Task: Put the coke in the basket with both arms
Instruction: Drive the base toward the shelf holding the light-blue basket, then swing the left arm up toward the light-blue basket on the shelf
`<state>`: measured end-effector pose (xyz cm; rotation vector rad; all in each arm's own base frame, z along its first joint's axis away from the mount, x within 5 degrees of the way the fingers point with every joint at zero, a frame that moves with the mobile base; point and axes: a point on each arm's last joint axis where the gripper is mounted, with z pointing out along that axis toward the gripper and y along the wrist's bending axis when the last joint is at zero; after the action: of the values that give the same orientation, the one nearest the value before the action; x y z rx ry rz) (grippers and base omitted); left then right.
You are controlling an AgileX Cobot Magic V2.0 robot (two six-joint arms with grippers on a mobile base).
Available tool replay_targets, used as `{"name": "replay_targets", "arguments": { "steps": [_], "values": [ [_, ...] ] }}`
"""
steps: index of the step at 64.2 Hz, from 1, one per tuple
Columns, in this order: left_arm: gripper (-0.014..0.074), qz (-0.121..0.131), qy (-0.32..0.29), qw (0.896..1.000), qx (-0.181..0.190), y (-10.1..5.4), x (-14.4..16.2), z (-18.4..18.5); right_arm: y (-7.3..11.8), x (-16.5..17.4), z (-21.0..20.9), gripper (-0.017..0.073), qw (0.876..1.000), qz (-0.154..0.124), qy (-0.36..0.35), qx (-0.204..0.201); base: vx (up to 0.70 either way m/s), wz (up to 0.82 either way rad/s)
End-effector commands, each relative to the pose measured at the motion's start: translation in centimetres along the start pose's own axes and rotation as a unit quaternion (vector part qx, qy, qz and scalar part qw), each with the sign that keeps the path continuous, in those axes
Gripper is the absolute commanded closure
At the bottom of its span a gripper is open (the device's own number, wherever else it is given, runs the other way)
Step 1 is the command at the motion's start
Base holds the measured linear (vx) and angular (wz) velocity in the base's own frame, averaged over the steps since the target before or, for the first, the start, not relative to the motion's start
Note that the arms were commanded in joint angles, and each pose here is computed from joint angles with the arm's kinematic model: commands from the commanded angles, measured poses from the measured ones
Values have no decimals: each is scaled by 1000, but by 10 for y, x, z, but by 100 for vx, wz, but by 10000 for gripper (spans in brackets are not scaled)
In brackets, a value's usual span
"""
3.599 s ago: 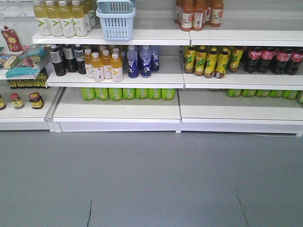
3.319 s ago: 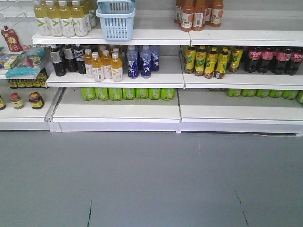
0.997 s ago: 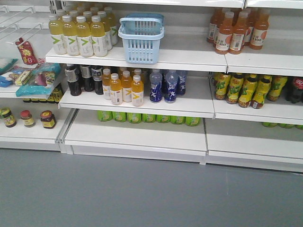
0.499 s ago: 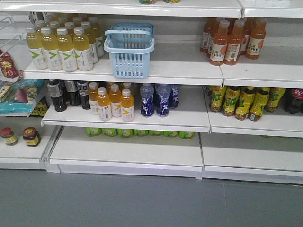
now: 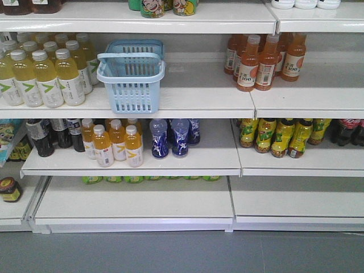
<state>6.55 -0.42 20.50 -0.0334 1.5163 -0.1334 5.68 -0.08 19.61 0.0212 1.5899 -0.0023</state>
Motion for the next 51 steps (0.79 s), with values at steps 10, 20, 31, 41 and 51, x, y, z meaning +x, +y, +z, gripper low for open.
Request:
{"name": "replay_targets", "arguments": {
  "steps": [10,20,31,41,51],
  "values": [
    [600,-6,-45,999,7,-2,-16,1,0,-5,-1,564,999,-2,-38,1,19,-9],
    [600,-6,-45,999,7,-2,-16,1,0,-5,-1,564,999,-2,-38,1,18,-5],
    [600,-6,-45,999,7,-2,-16,1,0,-5,-1,564,999,-2,-38,1,17,0],
    [600,-6,-45,999,7,-2,-16,1,0,-5,-1,564,999,-2,-38,1,16,4],
    [600,-6,-45,999,7,-2,-16,1,0,-5,-1,564,999,-2,-38,1,15,5]
  ]
}}
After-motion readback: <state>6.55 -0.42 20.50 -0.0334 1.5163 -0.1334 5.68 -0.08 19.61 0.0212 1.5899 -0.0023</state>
